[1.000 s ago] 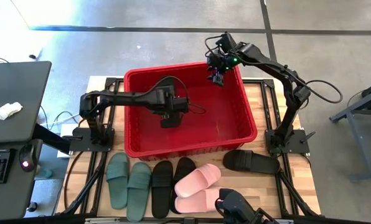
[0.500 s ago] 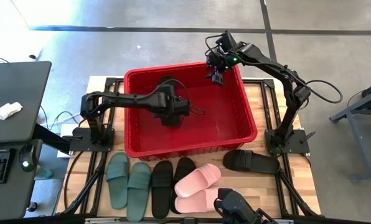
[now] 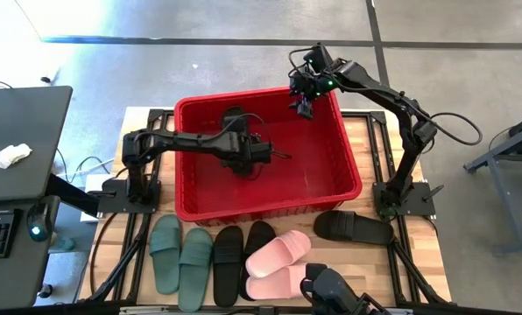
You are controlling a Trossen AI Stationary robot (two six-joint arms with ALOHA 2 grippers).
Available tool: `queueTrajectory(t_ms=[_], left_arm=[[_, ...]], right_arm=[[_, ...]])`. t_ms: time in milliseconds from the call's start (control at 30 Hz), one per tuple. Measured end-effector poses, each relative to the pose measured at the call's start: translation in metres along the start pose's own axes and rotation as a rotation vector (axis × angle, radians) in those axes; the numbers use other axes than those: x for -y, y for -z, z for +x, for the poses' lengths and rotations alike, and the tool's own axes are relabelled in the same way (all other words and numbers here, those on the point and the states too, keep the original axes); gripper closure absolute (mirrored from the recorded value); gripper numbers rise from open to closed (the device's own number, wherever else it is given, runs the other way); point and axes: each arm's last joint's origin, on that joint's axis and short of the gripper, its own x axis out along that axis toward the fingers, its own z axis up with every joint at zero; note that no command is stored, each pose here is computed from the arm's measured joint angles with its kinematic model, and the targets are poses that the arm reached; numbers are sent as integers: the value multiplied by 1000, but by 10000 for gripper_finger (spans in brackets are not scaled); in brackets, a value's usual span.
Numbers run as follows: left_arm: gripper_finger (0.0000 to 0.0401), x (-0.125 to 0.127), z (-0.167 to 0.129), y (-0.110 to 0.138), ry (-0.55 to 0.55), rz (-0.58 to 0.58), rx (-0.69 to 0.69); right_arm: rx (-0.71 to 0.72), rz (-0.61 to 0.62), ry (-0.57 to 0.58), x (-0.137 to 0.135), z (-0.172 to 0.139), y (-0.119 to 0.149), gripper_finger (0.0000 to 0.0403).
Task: Pick and place slides into bin
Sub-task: Adjust the black slipper in the red bin
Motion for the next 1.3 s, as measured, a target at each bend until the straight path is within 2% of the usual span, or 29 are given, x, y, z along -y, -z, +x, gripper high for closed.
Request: queueTrajectory(t_ms=[267, 400, 533, 767, 833, 967, 1033, 1133, 1300], left_arm=[[112, 17, 19, -7, -38, 38, -43], [139, 25, 24, -9, -43, 42, -65], [201, 25, 24, -9, -44, 7, -63], [358, 22, 22, -7, -42, 10, -61], [388, 21, 20, -8, -7, 15, -65], [387, 19, 14, -7, 100, 60, -97], [395, 11, 7, -11, 136, 45, -88], [392, -2, -3, -8, 190, 82, -134], [395, -15, -15, -2, 209, 143, -194]], right_arm=[[2, -1, 1, 0, 0, 0, 197], [1, -1, 1, 0, 0, 0, 197], [3, -2, 2, 0, 0, 0, 197], [13, -10, 9, 1, 0, -1, 197], [14, -12, 10, 1, 0, -1, 197], [20, -15, 14, 1, 0, -2, 197], [23, -17, 15, 2, 0, -2, 197], [25, -22, 17, 2, 0, -3, 197], [25, -25, 17, 2, 0, -3, 197]])
